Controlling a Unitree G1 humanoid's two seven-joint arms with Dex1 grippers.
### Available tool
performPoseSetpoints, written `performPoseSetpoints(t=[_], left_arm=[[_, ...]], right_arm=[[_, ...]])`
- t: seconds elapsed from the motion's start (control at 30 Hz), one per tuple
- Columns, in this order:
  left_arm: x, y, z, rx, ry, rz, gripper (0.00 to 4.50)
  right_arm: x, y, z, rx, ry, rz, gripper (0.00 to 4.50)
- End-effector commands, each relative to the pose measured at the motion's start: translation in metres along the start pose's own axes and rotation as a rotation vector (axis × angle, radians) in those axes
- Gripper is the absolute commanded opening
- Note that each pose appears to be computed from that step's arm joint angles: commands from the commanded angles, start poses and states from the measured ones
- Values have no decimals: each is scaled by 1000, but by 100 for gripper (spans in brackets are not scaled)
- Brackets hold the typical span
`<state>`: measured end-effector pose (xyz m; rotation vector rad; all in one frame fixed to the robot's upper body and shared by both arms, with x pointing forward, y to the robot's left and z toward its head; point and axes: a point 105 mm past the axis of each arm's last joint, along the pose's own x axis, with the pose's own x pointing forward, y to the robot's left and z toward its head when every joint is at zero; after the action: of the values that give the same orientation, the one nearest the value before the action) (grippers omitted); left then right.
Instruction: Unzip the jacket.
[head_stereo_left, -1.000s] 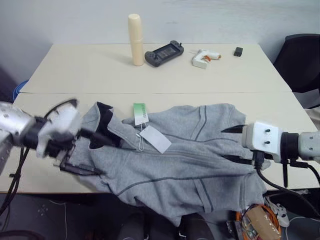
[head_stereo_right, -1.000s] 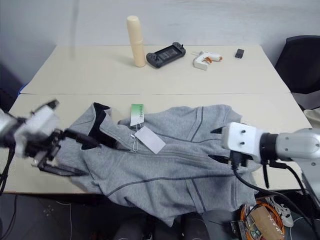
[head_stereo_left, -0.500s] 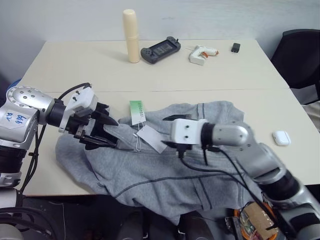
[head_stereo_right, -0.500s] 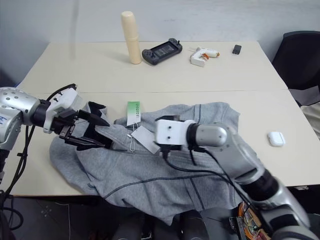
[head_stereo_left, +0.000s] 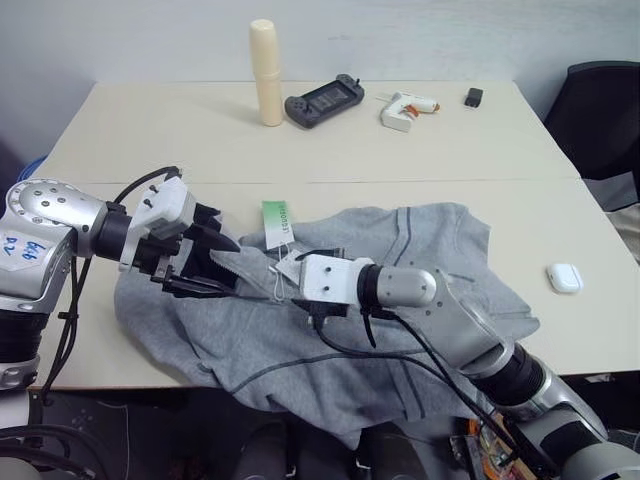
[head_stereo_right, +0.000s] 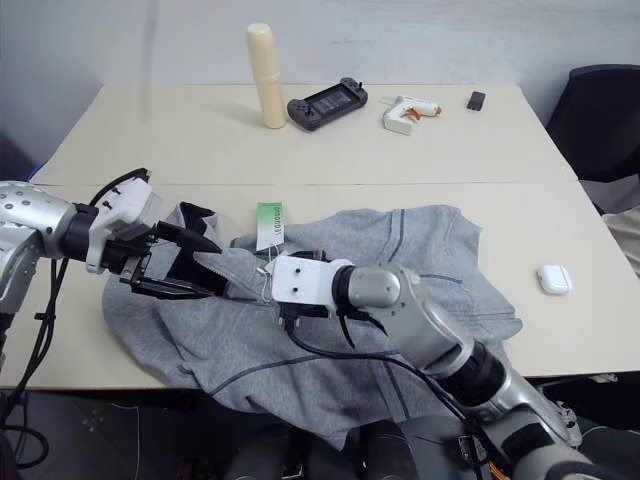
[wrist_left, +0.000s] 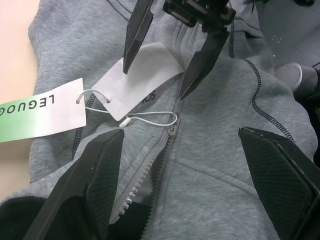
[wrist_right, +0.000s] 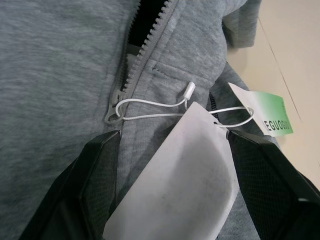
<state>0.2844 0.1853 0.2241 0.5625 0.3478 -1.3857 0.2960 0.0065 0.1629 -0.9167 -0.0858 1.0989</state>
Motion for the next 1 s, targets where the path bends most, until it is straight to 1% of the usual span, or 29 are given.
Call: performPoseSetpoints(t=[0.03,0.13,0.27,0.3,0.33,0.4,0.43,0.67,0.87,0.97,1.0], left_arm=[[-10,4,13,62,0,34,386],[-9,7,15,70,-3,34,390],[-6,11,17,85,-9,32,390],[-5,13,17,89,-12,33,390],[-4,14,18,94,-15,32,390],[-3,15,19,102,-20,29,390],[-2,16,19,106,-21,27,390],[5,15,16,125,-21,7,390],[21,10,7,163,13,-67,390],[37,1,-6,189,59,-162,390],[42,2,-15,211,93,-171,390]], right_arm=[[2,-11,3,-94,10,-98,351],[1,-13,1,-107,21,-116,295],[-2,-18,1,-123,22,-141,158],[-3,-19,-1,-131,28,-145,108],[-3,-21,-3,-141,36,-150,88],[-3,-22,-6,-156,46,-159,19],[-2,-24,-7,-154,48,-165,4],[2,-23,-23,-172,99,-163,4],[-3,-22,-28,-145,97,-165,4],[-11,-28,-28,-103,98,-205,4],[-14,-29,-30,-91,103,-214,4]])
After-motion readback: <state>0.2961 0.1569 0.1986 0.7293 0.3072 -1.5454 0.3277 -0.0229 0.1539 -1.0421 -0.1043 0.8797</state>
